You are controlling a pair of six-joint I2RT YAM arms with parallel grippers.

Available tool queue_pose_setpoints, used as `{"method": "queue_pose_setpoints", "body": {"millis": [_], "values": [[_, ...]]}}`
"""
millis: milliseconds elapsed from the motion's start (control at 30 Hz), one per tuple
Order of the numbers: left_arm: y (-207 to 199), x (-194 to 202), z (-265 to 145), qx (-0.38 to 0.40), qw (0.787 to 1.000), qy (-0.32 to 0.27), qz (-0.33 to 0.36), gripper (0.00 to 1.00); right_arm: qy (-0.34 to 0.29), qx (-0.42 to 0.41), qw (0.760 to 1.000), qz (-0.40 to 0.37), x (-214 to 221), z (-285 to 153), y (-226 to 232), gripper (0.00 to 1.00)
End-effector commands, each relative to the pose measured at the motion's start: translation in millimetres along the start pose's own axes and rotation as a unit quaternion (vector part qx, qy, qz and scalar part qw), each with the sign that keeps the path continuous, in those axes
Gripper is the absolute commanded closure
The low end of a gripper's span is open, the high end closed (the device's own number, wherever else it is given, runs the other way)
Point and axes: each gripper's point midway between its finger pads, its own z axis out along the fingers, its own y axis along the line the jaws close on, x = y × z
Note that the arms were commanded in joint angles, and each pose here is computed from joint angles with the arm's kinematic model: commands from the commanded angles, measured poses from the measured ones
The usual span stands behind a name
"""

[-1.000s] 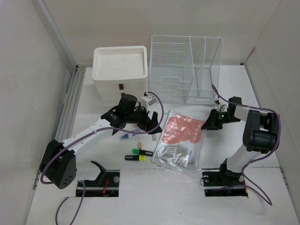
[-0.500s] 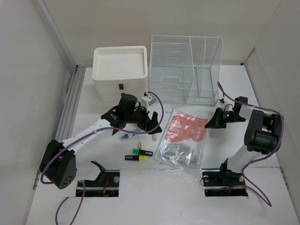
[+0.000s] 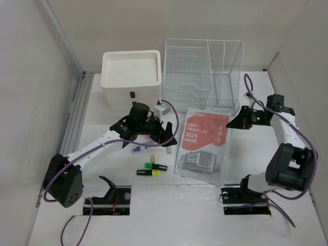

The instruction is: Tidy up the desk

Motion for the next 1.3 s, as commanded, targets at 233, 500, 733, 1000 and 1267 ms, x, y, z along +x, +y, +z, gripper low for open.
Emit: {"method": "queue_pose_setpoints", "body": {"millis": [233,500,733,1000,1267], "values": [[-22,-31,-16,0.022,0.998,-0.046,0.048,0.09,-0.13,-0.022,0.954,-0.27,-85,-80,139,1.0],[-24,-31,-22,0.019,0.997,-0.053,0.056,0.09,-0.24,0.024,0.866,-0.439,-128,-151,253,1.0],[-32,-38,-31,0.022,0.995,-0.07,0.068,0.09,-0.392,0.109,0.781,-0.474,-153,-210,316,1.0],[-36,-41,-36,0.024,0.994,-0.078,0.073,0.09,-0.512,0.237,0.723,-0.4,-210,-268,299,1.0],[-36,-39,-37,0.024,0.994,-0.078,0.073,0.09,-0.544,0.288,0.691,-0.379,-233,-293,289,1.0]]}}
